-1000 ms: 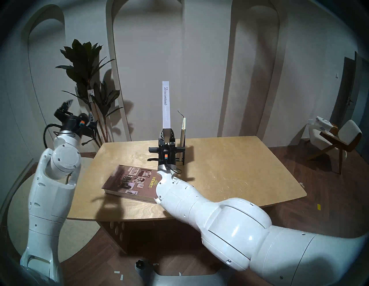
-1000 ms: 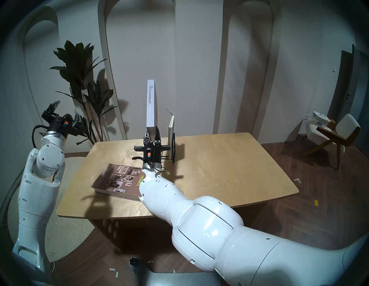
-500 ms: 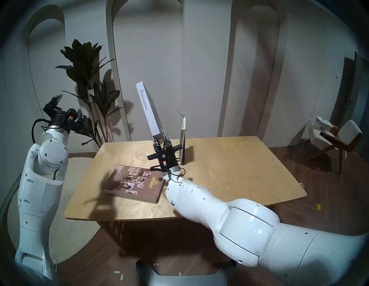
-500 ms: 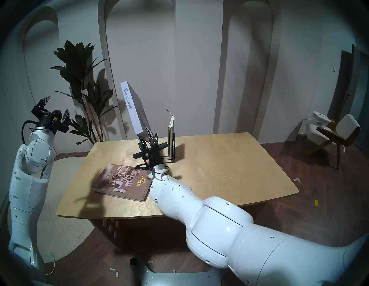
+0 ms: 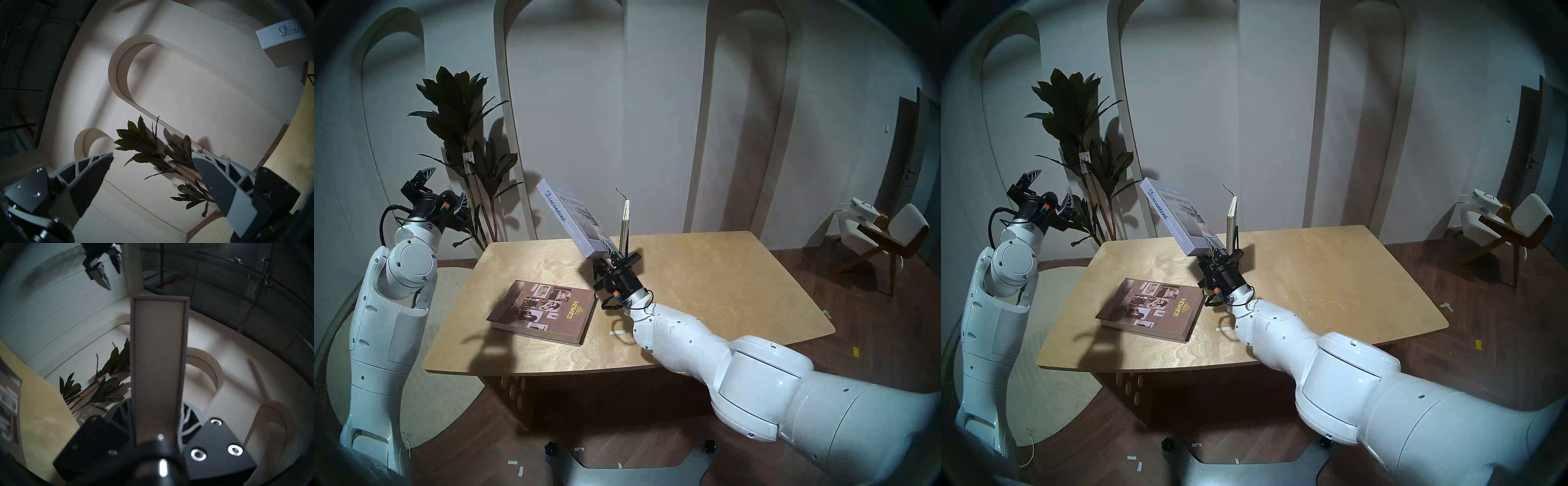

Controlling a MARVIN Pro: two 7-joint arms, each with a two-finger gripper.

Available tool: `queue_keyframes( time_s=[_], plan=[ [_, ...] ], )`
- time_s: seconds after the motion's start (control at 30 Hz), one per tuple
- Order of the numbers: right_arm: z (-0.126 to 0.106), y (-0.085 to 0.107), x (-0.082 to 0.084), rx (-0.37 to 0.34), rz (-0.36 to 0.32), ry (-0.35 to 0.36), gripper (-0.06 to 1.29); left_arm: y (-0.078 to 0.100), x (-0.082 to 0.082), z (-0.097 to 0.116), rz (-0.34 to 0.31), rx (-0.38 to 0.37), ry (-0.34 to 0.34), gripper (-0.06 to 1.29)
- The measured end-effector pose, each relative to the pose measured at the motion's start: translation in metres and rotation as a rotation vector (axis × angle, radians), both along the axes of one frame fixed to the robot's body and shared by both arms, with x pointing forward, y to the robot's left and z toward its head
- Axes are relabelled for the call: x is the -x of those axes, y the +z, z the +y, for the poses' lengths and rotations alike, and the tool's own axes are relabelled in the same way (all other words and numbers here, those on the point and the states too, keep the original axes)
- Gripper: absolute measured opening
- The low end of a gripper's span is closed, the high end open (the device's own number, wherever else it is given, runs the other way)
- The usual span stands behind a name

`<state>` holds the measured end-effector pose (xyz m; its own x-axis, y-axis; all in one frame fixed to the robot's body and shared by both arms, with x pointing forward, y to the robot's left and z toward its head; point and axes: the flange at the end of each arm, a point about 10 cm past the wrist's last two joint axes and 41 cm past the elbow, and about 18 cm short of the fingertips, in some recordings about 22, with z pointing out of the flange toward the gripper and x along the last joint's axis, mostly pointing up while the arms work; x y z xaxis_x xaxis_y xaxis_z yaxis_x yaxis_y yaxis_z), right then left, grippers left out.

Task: Stack the books into one stack

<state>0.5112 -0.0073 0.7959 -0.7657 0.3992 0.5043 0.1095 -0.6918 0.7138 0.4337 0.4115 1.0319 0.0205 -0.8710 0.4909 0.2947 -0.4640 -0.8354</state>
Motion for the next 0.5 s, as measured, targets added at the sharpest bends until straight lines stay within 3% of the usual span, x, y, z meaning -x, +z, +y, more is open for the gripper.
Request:
queue_keyframes(
  time_s=[0.3, 0.5],
  plan=[
    [-0.022, -0.012, 0.003, 0.172, -0.061, 0.055, 0.30, -0.006, -0.003, -0.004, 0.017, 0.010, -0.019, 1.22],
    [-0.015, -0.008, 0.008, 0.201, -0.124, 0.091, 0.30, -0.008, -0.005, -0.004, 0.020, 0.016, -0.025, 1.22]
  ],
)
